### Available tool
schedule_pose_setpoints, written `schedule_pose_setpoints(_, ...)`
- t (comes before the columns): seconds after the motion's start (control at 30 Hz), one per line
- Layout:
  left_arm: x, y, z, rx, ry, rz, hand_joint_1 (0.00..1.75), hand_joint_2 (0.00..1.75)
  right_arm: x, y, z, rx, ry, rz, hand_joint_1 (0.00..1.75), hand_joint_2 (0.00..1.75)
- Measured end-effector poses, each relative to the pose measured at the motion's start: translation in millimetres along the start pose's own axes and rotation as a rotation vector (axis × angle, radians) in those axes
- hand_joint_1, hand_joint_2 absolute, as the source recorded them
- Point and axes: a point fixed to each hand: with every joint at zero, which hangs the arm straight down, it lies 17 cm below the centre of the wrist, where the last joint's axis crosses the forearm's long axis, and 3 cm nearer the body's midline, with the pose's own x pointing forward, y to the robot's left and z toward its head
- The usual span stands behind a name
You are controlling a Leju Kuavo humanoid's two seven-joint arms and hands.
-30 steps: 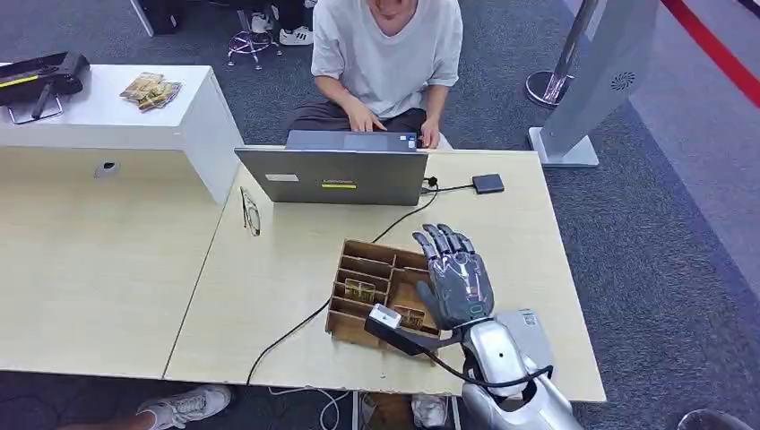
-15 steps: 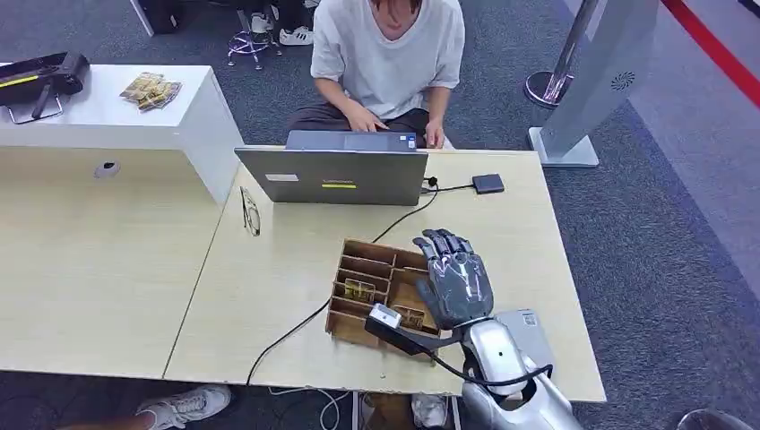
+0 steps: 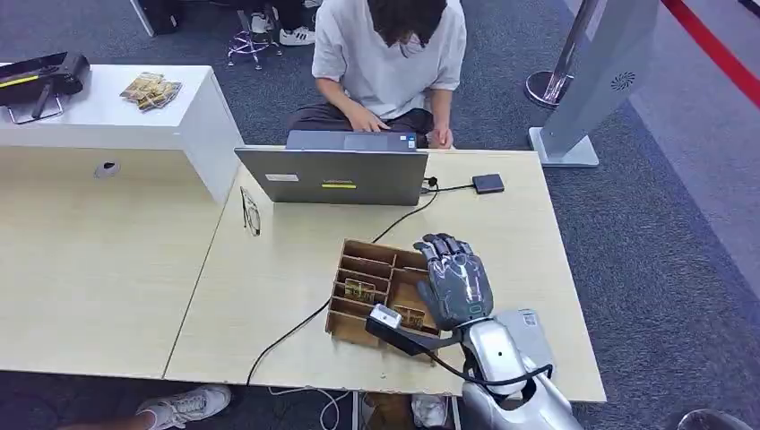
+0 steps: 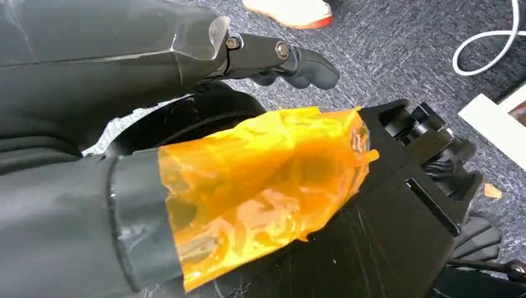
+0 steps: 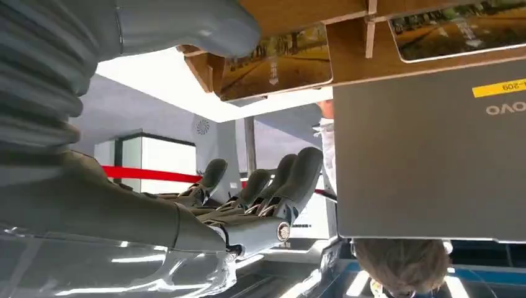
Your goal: Pass the card to the sensor for recognition and then transmit it.
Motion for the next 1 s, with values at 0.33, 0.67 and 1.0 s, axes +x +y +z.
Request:
schedule_pose_setpoints(0.33,0.7,-0.8,0.3,-0.001,-0.001,0.000,0.00,0.00,-1.8,2.8,0.6,0.007,0.007,0.000,0.59,1.75)
schedule_pose_setpoints(0.67,1.0,-1.0,0.3,-0.001,-0.002,-0.002,0.00,0.00,-3.6,6.6,1.4,0.018,0.013,0.002,0.63,1.75)
schedule_pose_setpoints(1.0,0.9,-0.9,0.3,-0.001,-0.001,-0.001,0.00,0.00,-5.0,9.9,2.2,0.026,0.018,0.004,0.65,1.75)
